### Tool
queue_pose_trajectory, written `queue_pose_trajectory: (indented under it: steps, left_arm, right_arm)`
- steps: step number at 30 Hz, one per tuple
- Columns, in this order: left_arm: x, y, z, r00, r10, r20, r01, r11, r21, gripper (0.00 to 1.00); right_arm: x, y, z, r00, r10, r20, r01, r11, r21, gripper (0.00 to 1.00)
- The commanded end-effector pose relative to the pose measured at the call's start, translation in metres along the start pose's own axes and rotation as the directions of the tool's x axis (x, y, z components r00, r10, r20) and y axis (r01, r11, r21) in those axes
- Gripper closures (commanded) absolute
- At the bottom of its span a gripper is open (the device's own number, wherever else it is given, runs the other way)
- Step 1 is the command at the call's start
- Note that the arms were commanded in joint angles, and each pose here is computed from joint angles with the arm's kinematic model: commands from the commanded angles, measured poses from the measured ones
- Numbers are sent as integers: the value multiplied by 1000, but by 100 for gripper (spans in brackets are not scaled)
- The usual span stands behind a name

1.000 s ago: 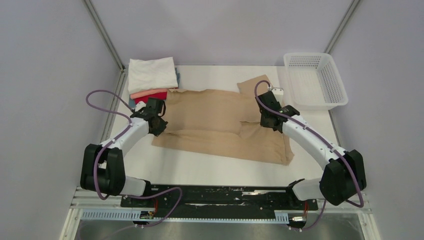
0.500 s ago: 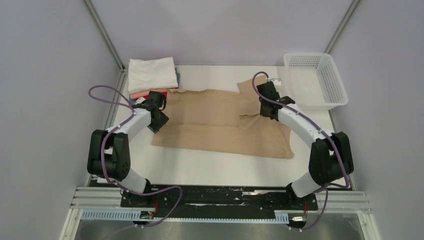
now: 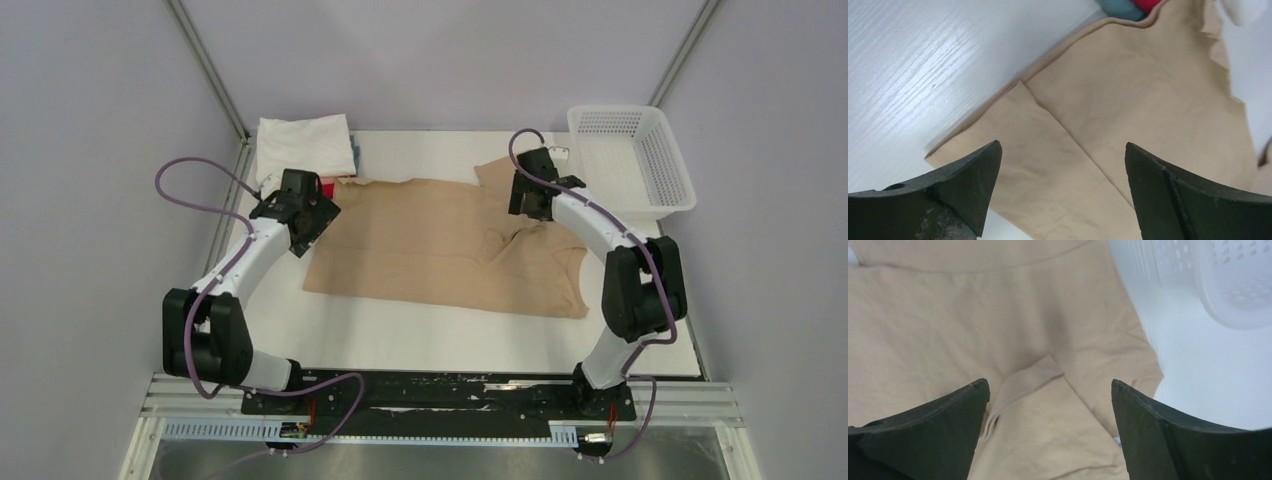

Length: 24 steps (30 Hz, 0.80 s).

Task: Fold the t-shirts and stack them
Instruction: Fold the flattened tshirt in 1/3 of the way

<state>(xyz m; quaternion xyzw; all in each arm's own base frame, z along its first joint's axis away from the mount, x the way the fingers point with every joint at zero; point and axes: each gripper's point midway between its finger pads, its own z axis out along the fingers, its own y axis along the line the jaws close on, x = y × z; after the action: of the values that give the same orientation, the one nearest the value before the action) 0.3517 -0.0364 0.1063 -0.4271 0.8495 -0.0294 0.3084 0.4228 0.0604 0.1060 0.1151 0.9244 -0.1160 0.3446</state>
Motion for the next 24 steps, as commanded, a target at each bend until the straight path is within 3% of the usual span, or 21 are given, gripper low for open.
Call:
queue_pose_trajectory:
  steps: [1, 3, 5, 7, 11, 13, 24]
  left_arm:
    - [2, -23, -19, 999, 47, -20, -43, 984, 175, 0]
    - [14, -28, -17, 994, 87, -65, -71, 973, 218, 0]
    - [26, -30, -12, 988, 117, -102, -91, 968, 234, 0]
    - [38, -30, -7, 980, 148, -136, -112, 964, 241, 0]
    - [57, -26, 5, 964, 201, -171, -153, 954, 259, 0]
    - [68, -15, 15, 955, 219, -199, -171, 957, 234, 0]
    - [79, -6, 37, 945, 239, -224, -198, 962, 189, 0]
  right_arm:
    - [16, 5, -42, 996, 88, -18, -90, 984, -155, 6]
    - [34, 34, -60, 998, 44, -51, -60, 926, -373, 6]
    - [47, 65, -80, 998, -1, -59, -33, 818, -575, 0]
    - [52, 81, -90, 998, -31, -52, -10, 760, -650, 0]
    - [53, 106, -84, 996, -79, -39, 33, 747, -664, 0]
    - [61, 116, -64, 992, -80, -96, 1, 772, -636, 0]
    - [87, 107, -15, 982, -100, -160, 8, 868, -496, 0]
